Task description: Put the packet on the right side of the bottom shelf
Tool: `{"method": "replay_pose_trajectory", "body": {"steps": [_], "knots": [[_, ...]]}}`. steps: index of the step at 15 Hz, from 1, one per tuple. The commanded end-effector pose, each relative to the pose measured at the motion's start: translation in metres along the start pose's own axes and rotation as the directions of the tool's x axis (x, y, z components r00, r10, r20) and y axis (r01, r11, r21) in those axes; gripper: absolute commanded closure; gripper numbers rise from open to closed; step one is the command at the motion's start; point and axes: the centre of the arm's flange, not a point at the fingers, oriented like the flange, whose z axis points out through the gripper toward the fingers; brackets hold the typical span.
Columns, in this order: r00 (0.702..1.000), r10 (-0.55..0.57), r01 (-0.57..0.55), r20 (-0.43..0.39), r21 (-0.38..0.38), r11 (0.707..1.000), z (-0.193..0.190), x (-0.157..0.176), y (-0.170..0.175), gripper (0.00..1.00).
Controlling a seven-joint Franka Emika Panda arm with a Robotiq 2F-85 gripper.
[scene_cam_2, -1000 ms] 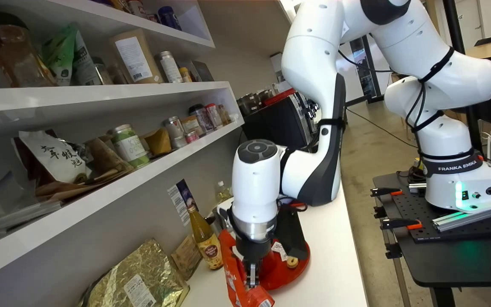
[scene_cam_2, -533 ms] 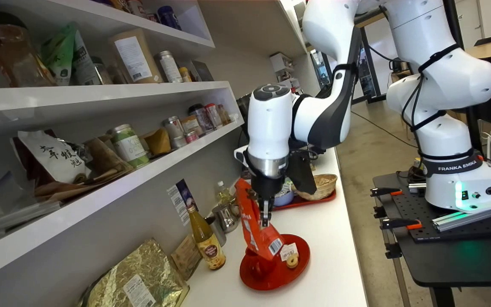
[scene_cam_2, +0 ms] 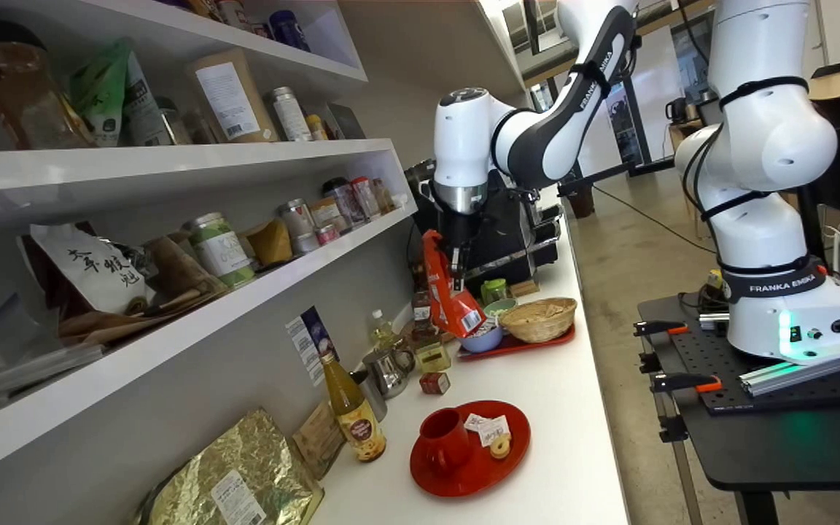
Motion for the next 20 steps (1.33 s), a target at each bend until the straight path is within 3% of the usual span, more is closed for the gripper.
{"method": "replay_pose_trajectory", "body": {"steps": [1, 7, 12, 15, 20], "knots": [[0.999, -0.023, 0.023, 0.036, 0.000, 1.000, -0.012, -0.003, 0.100, 0.99], [0.989, -0.108, 0.112, 0.098, -0.035, 0.993, -0.015, 0.004, 0.274, 0.99], [0.985, -0.164, 0.167, 0.044, -0.064, 0.984, -0.042, 0.048, 0.393, 0.99], [0.983, -0.185, 0.184, -0.015, -0.043, 0.982, -0.054, 0.093, 0.420, 0.99], [0.977, -0.205, 0.202, -0.055, -0.050, 0.978, -0.039, 0.176, 0.422, 0.99]]}}
